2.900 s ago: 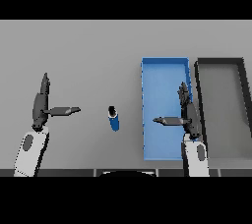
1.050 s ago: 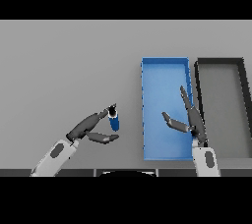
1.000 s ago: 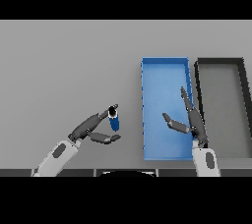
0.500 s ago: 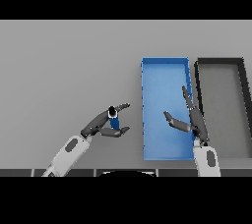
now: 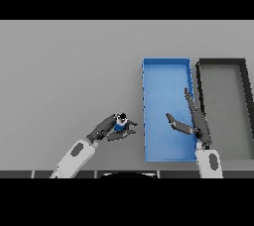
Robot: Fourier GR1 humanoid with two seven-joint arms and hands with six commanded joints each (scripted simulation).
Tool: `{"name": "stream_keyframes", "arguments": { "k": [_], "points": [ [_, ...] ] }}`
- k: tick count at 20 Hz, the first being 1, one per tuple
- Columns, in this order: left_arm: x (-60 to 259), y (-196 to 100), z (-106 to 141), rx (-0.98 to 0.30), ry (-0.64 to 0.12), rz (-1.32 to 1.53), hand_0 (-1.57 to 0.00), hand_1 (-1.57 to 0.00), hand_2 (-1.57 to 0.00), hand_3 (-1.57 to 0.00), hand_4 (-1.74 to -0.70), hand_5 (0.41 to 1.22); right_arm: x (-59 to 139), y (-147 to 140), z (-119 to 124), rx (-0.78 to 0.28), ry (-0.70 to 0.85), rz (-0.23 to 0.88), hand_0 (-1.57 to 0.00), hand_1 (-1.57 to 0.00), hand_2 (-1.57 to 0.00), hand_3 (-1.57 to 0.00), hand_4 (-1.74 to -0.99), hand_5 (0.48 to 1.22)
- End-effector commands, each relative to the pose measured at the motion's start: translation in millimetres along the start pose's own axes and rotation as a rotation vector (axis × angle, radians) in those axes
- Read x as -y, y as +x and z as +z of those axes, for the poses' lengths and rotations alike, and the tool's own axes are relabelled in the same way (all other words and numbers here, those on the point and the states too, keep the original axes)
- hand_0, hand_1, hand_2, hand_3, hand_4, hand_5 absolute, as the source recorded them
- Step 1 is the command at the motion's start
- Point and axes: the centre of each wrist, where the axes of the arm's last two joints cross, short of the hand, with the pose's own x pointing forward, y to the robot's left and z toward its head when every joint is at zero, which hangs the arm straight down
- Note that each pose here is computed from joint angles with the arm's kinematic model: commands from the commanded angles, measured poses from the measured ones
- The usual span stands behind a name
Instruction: Pick up the blue pipe and place it into the blue bin.
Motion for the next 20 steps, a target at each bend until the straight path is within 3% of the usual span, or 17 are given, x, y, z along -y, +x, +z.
{"name": "stream_keyframes", "arguments": {
  "k": [1,3,6,11,15,20],
  "points": [
    [-1.8,0.0,-0.5,-0.004,0.003,-0.012,-1.33,-1.38,-1.4,-1.37,-1.56,1.148,1.9,-1.1,-1.8,-0.009,-0.005,0.0,0.0,0.0,0.0,0.0,-1.176,0.559],
    [4.0,0.4,-2.0,0.006,0.007,-0.036,-1.42,-1.45,-1.46,-1.44,-1.52,1.174,-4.8,-0.1,-3.2,-0.002,0.002,-0.005,0.0,0.0,0.0,0.0,-1.174,0.558],
    [3.4,8.2,-3.2,0.071,0.012,-0.044,-1.49,-1.51,-1.52,-1.51,-1.49,1.197,0.4,-3.6,-3.6,-0.018,0.001,0.009,0.0,0.0,0.0,0.0,-1.16,0.554],
    [13.4,40.6,-20.5,0.212,0.003,-0.023,-1.55,-1.55,-1.55,-1.55,-1.48,1.213,-2.1,-2.4,-5.7,-0.012,0.002,0.034,0.0,0.0,0.0,0.0,-1.138,0.552],
    [11.9,64.0,-28.4,0.223,-0.024,-0.056,-1.56,-1.56,-1.56,-1.56,-1.47,1.218,-2.2,-0.8,-4.0,-0.012,0.004,0.035,0.0,0.0,0.0,0.0,-1.128,0.564],
    [11.8,71.7,-28.2,0.211,-0.059,-0.05,-1.57,-1.57,-1.57,-1.57,-1.47,1.22,-3.5,-2.2,1.3,-0.006,-0.005,0.034,0.0,0.0,0.0,0.0,-1.124,0.578]
  ]
}}
